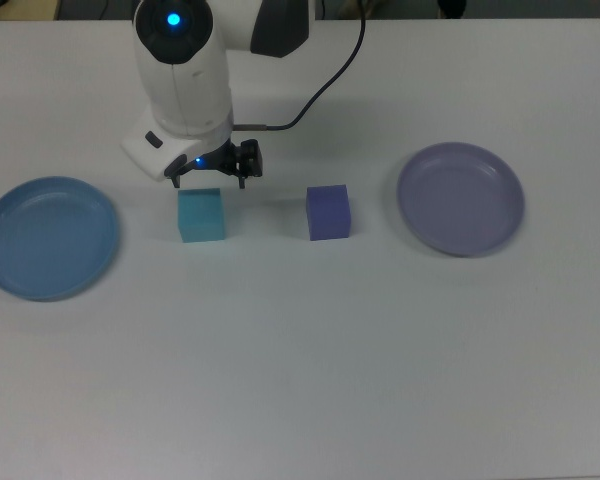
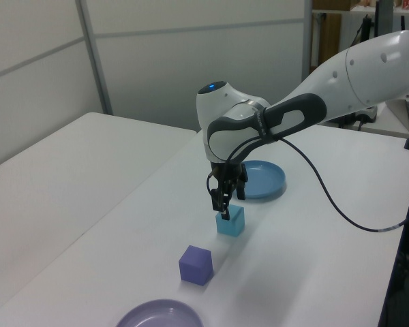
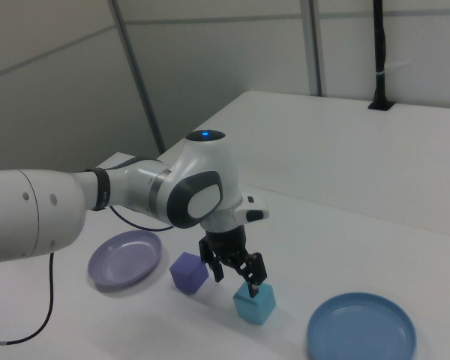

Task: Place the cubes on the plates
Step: 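Close the gripper on the light blue cube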

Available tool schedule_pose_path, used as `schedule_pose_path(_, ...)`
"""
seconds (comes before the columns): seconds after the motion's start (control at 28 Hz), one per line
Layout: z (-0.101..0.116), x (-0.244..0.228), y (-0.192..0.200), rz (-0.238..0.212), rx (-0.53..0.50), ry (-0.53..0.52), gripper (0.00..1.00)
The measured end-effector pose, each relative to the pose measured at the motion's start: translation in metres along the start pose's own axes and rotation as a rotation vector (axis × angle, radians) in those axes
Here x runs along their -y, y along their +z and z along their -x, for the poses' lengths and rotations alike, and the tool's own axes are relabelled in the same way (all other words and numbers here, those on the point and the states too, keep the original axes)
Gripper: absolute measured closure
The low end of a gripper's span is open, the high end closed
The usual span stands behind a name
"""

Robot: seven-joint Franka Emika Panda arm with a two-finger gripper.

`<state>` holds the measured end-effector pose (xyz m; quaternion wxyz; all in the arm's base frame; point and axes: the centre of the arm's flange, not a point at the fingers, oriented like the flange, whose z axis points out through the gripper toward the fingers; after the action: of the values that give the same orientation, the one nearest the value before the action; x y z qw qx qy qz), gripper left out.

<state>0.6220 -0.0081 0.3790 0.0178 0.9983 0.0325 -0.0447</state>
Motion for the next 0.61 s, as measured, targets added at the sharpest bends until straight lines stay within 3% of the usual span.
schedule_pose_path(0.61,-0.018,-0.013,0.050,-0.006,-0.027,0.036,0.03)
